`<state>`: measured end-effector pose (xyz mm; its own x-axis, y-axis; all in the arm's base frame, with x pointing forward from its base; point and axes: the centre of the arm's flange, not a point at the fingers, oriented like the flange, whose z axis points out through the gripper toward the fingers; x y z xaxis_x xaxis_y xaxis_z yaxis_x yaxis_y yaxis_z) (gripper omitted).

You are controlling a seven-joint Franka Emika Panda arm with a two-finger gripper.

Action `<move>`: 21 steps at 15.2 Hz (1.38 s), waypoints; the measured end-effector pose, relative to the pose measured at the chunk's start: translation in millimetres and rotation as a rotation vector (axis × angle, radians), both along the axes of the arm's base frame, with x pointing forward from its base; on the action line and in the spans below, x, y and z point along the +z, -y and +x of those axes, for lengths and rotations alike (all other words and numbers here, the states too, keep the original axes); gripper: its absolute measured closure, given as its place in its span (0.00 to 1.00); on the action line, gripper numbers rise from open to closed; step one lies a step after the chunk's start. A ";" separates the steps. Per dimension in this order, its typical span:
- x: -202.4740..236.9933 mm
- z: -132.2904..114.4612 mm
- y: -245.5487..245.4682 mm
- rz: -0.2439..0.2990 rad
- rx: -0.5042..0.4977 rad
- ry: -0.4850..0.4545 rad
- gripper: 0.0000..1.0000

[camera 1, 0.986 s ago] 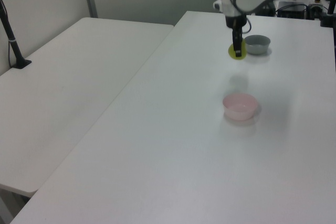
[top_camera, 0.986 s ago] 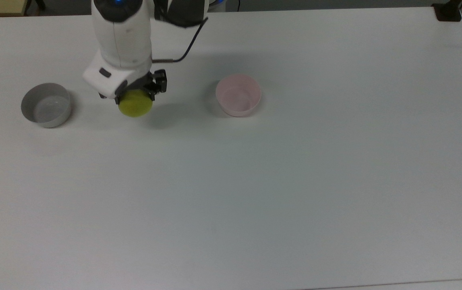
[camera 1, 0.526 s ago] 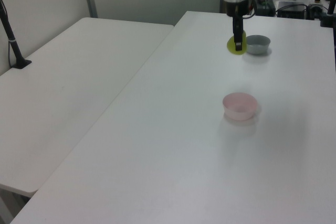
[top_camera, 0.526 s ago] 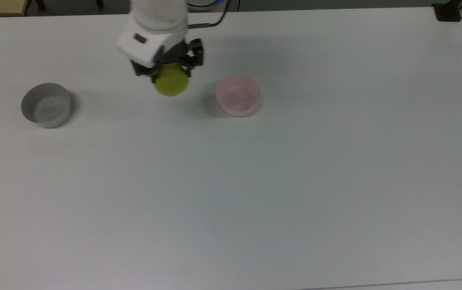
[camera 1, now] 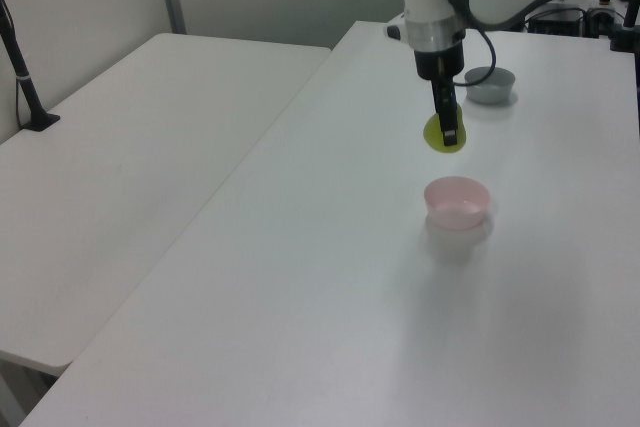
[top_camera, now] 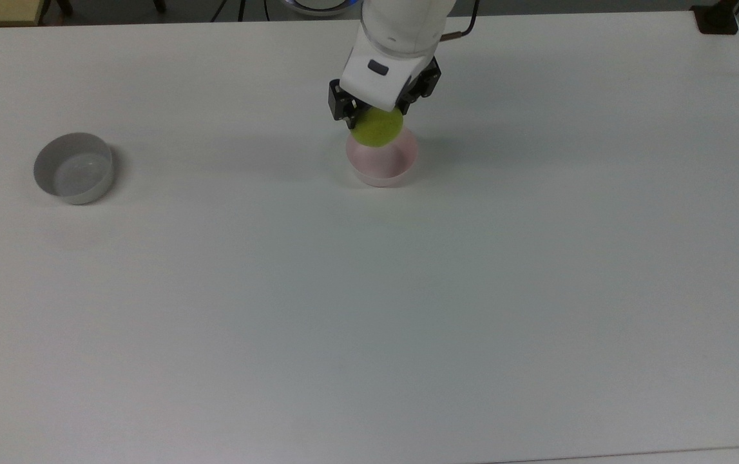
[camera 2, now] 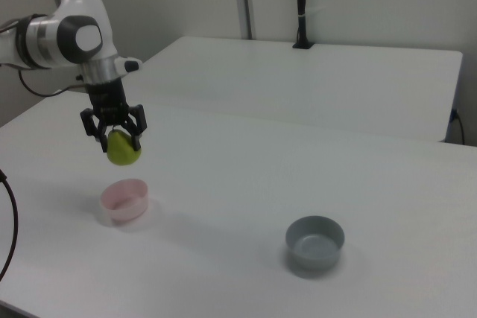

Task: Place the pear in the bowl
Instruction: 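Carry the held pear over to the pink bowl, then lower the pear into the pink bowl and open the gripper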

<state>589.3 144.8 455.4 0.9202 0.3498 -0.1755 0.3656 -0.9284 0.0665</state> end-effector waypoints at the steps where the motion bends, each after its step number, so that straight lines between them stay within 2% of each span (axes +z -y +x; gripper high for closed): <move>1: -10.3 0.9 -1.0 -0.007 0.001 -0.016 0.20; 8: -84.3 -0.3 -24.7 -0.058 0.040 -0.121 0.20; 10: -101.3 0.4 -35.1 -0.067 0.057 -0.126 0.20; 13: -108.7 5.9 -37.7 -0.063 0.054 -0.096 0.19; 15: -109.2 6.9 -37.1 -0.063 0.052 -0.091 0.05; 16: -108.9 7.0 -37.1 -0.063 0.052 -0.091 0.01; 21: -94.7 8.9 -34.3 -0.055 0.038 -0.068 0.00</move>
